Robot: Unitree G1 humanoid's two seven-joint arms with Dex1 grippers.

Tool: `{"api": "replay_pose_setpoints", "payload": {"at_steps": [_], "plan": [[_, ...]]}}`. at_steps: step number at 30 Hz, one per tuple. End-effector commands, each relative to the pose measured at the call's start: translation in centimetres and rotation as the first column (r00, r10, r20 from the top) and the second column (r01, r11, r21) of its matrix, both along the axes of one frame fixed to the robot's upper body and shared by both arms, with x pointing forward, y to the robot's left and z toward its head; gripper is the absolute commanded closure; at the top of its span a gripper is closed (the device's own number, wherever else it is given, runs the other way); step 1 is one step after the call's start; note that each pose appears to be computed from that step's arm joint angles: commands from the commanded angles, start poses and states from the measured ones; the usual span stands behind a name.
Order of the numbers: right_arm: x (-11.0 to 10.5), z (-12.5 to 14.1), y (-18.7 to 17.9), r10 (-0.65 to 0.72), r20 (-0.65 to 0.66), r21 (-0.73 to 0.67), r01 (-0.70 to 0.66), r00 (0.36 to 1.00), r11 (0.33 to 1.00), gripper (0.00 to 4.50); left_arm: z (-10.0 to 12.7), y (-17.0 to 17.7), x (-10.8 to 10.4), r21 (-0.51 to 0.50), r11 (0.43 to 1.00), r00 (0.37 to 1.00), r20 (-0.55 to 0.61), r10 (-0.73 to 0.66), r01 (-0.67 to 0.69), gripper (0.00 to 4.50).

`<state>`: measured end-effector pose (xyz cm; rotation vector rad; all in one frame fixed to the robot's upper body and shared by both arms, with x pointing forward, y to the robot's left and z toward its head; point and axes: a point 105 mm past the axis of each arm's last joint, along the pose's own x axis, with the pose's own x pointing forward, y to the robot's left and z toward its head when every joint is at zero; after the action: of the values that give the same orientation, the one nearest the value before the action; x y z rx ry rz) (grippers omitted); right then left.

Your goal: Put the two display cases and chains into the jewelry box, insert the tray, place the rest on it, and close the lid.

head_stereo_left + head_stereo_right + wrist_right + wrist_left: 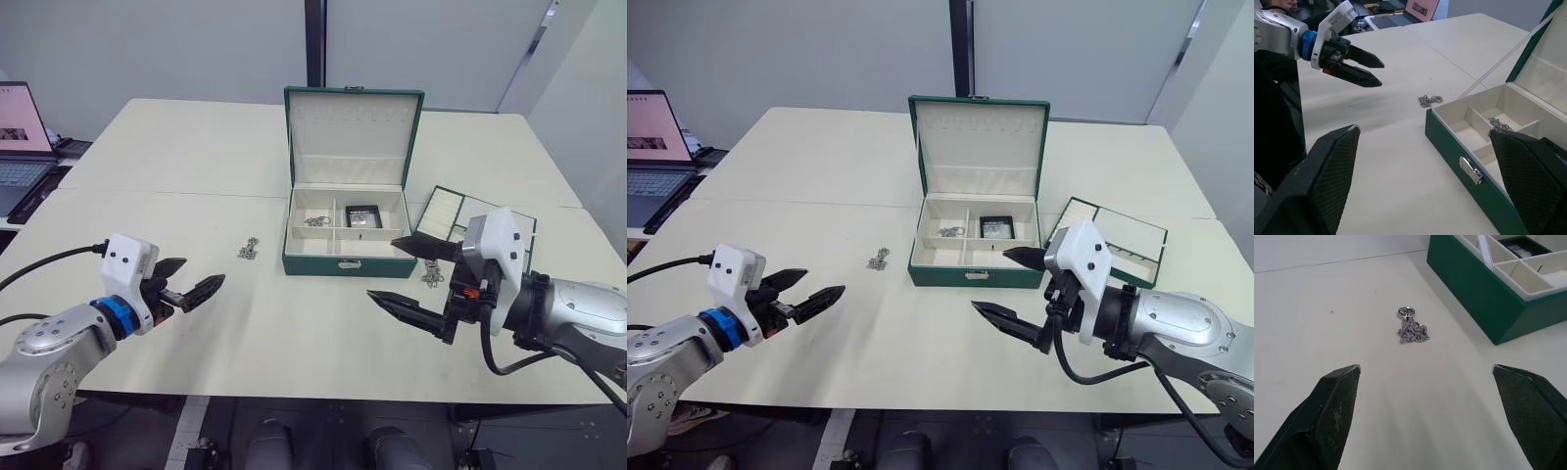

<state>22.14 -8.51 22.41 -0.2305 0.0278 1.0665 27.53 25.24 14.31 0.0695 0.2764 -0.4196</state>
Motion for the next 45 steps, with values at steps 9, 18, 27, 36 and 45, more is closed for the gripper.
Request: {"api": "replay_pose_setpoints", "payload": {"at_steps": [9, 18, 27, 36, 45], "plan": [[-0.2, 0.6, 0.3, 0.014, 0.039, 0.013, -0.014, 0.999, 1.000, 0.00, 0.2, 0.2, -0.3, 0.026, 1.000, 1.000, 0.012, -0.003, 0.003, 0.02], [-0.1, 0.7, 0.3, 0.022, 0.040, 0.015, -0.022, 0.999, 1.000, 0.00, 0.8, 0.1, 0.3, 0.026, 0.995, 0.993, 0.071, 0.092, -0.095, 0.02], [-0.1, 0.8, 0.3, 0.024, 0.042, 0.011, -0.025, 0.999, 1.000, 0.00, 0.3, -0.4, 0.9, 0.030, 0.988, 0.985, 0.093, 0.146, -0.149, 0.02], [0.4, 1.9, 0.5, 0.017, 0.083, 0.013, -0.018, 0.996, 1.000, 0.00, -0.9, -2.8, 1.9, 0.017, 0.991, 0.987, 0.087, 0.133, -0.135, 0.02], [0.6, 3.4, 0.7, 0.009, 0.097, 0.004, -0.010, 0.995, 1.000, 0.00, -1.2, -2.7, 3.5, 0.017, 0.987, 0.984, 0.089, 0.156, -0.159, 0.02]]}}
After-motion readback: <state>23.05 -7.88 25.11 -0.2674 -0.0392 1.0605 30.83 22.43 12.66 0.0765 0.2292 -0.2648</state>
